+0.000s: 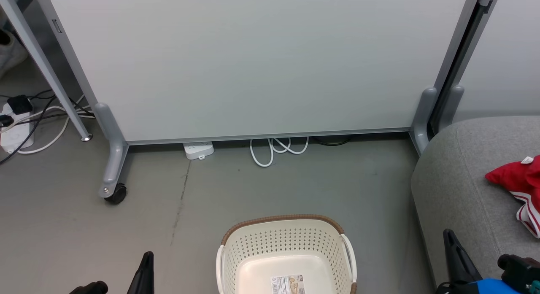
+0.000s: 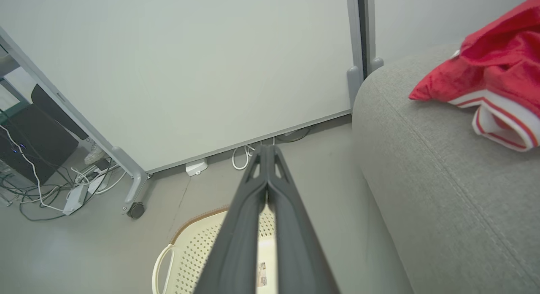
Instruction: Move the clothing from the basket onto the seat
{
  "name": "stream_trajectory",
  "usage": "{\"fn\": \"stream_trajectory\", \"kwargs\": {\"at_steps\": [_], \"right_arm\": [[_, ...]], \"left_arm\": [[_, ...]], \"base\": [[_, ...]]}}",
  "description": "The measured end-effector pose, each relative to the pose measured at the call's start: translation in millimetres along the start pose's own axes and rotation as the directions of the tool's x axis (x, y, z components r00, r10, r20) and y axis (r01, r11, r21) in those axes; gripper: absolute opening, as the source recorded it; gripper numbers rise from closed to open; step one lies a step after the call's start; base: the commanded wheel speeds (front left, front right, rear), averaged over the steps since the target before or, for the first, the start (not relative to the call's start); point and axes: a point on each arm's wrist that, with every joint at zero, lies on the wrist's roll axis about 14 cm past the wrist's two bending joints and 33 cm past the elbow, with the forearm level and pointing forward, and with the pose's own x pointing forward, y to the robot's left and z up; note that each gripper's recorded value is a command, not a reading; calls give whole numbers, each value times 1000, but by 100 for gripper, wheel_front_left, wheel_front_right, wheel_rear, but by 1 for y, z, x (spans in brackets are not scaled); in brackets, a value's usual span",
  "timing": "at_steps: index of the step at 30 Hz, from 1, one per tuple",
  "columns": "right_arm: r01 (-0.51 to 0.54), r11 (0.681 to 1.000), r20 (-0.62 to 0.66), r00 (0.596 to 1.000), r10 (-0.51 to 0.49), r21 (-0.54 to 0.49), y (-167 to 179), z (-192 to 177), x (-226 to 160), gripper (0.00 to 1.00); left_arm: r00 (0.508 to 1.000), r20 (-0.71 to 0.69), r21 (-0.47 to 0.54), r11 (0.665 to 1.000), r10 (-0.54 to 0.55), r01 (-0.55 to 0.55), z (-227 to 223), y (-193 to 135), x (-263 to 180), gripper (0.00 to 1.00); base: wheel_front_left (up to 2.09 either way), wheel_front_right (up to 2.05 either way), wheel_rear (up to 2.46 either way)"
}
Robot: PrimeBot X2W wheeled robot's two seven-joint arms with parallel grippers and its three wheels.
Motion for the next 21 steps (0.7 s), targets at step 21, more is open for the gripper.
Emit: {"fn": "stream_trajectory", "kwargs": {"at_steps": [21], "right_arm": [[-1,934,28,1000,-10,357,-3,8,9,0]], "left_arm": [[999,16,-297,954,31,-25,15,3,12,0]], "base": [[0,0,0]]}}
